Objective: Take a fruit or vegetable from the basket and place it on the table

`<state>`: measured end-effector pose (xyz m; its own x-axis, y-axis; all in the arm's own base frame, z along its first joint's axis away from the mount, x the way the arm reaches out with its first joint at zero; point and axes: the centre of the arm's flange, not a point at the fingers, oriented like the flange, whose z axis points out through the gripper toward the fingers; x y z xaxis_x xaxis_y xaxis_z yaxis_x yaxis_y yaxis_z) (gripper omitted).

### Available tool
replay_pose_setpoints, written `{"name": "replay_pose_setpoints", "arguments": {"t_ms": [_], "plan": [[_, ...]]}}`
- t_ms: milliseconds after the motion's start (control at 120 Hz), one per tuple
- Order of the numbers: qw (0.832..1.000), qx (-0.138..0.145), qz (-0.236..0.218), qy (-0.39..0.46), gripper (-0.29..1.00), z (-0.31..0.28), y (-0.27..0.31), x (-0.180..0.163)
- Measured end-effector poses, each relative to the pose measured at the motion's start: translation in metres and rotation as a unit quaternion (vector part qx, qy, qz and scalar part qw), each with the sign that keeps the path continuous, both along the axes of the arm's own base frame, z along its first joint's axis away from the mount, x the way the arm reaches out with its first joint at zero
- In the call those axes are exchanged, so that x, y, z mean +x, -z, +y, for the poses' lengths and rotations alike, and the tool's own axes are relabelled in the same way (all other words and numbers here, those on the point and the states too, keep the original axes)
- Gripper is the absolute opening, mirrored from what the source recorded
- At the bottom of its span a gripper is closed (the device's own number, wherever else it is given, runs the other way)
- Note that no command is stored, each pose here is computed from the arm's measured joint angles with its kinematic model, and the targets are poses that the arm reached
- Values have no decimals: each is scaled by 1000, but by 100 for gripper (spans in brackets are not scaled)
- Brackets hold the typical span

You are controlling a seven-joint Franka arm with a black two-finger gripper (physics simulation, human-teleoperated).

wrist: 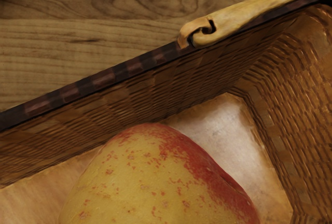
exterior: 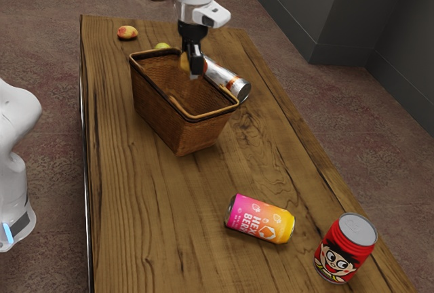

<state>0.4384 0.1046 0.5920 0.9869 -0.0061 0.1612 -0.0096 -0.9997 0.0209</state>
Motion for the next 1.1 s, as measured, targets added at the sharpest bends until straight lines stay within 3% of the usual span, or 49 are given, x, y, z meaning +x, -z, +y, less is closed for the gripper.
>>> {"name": "replay_pose_setpoints", "arguments": {"t_ms": [167,317,542,750,900,1067,1100], "plan": [[1000,12,-27,9,19,-15,-57,12],[998,33,-38,37,19,-77,-99,56],[995,24,-57,73,20,-148,-149,75],[992,13,-40,119,19,-253,-138,114],[997,-17,-49,63,19,-201,-140,145],[996,-38,-48,66,19,-203,-139,148],[996,-39,-46,67,25,-204,-138,148]]}}
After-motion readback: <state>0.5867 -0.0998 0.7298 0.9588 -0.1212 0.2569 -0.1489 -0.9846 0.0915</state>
